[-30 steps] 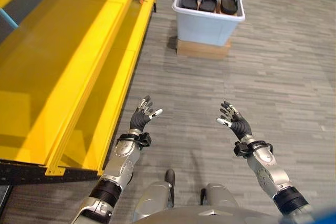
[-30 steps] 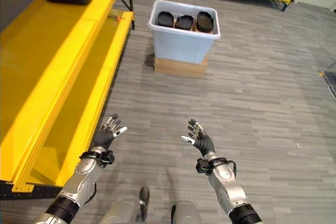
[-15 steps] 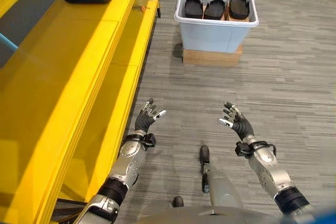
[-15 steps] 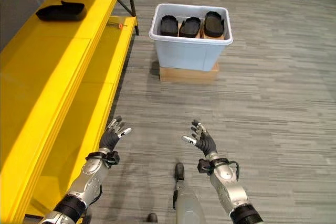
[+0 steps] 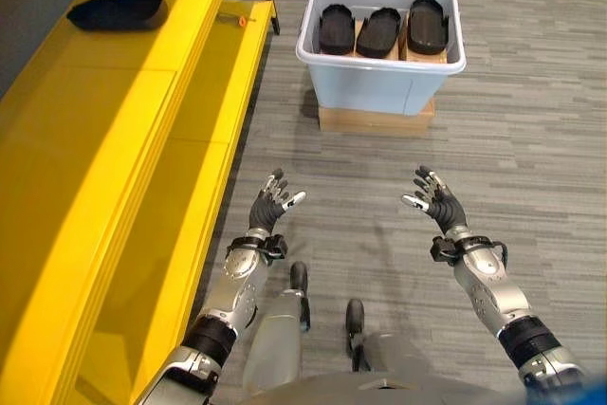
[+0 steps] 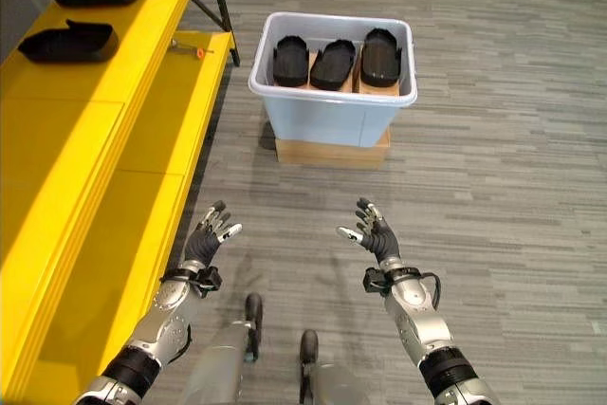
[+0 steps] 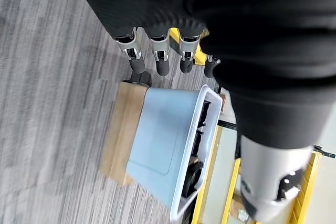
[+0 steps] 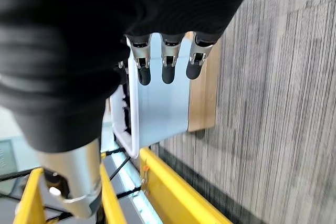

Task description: Move parts from the plastic box to the shelf.

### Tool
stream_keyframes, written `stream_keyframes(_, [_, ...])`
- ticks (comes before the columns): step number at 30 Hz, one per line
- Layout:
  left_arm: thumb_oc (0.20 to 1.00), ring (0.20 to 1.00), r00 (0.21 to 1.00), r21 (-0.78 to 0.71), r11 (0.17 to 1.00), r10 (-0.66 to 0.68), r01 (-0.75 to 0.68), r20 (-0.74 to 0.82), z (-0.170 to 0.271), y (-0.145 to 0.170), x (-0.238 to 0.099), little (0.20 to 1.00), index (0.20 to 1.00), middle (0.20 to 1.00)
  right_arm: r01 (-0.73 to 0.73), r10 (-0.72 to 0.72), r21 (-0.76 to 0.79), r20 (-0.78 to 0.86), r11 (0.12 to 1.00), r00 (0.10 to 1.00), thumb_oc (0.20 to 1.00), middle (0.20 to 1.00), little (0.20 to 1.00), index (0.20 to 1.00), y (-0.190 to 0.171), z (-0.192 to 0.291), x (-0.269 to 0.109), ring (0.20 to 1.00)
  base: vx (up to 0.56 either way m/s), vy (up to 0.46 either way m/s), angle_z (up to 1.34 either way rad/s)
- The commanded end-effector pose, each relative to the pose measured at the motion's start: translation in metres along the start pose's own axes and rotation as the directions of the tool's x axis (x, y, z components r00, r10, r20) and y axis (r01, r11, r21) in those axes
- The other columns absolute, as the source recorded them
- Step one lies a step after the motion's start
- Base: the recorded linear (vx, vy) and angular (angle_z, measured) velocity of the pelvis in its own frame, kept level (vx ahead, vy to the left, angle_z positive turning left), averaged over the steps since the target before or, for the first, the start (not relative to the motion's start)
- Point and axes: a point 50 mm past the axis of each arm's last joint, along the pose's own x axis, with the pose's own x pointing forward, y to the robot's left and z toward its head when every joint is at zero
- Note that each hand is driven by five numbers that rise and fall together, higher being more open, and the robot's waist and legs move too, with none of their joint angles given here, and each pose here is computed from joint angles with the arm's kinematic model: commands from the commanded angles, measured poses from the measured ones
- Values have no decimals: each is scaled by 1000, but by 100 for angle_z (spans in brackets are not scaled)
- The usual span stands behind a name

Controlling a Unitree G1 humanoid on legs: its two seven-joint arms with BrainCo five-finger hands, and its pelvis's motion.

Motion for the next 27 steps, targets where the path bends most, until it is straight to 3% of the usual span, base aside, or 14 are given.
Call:
stream_keyframes(1, [1000, 1000, 996, 18, 1000, -18, 16, 92, 14, 2, -5, 1000, 1000, 1000, -9, 9, -1, 103, 1000, 995, 1000, 1000, 1000, 1000, -1, 15, -5, 1000, 632, 175, -68])
stream_keyframes(16, [1000, 1000, 986, 43, 999, 0, -7, 165, 39, -1, 11, 1000, 1000, 1000, -99, 93, 29, 151, 995, 984, 1000, 1000, 1000, 1000, 31, 30, 11, 1000, 233, 93, -16])
stream_keyframes(27, [1000, 1000, 989, 22, 1000, -10, 7, 146, 31, -4, 9, 1000, 1000, 1000, -62, 58, 15, 201, 998, 978, 1000, 1000, 1000, 1000, 23, 41, 10, 1000, 306, -189, 26])
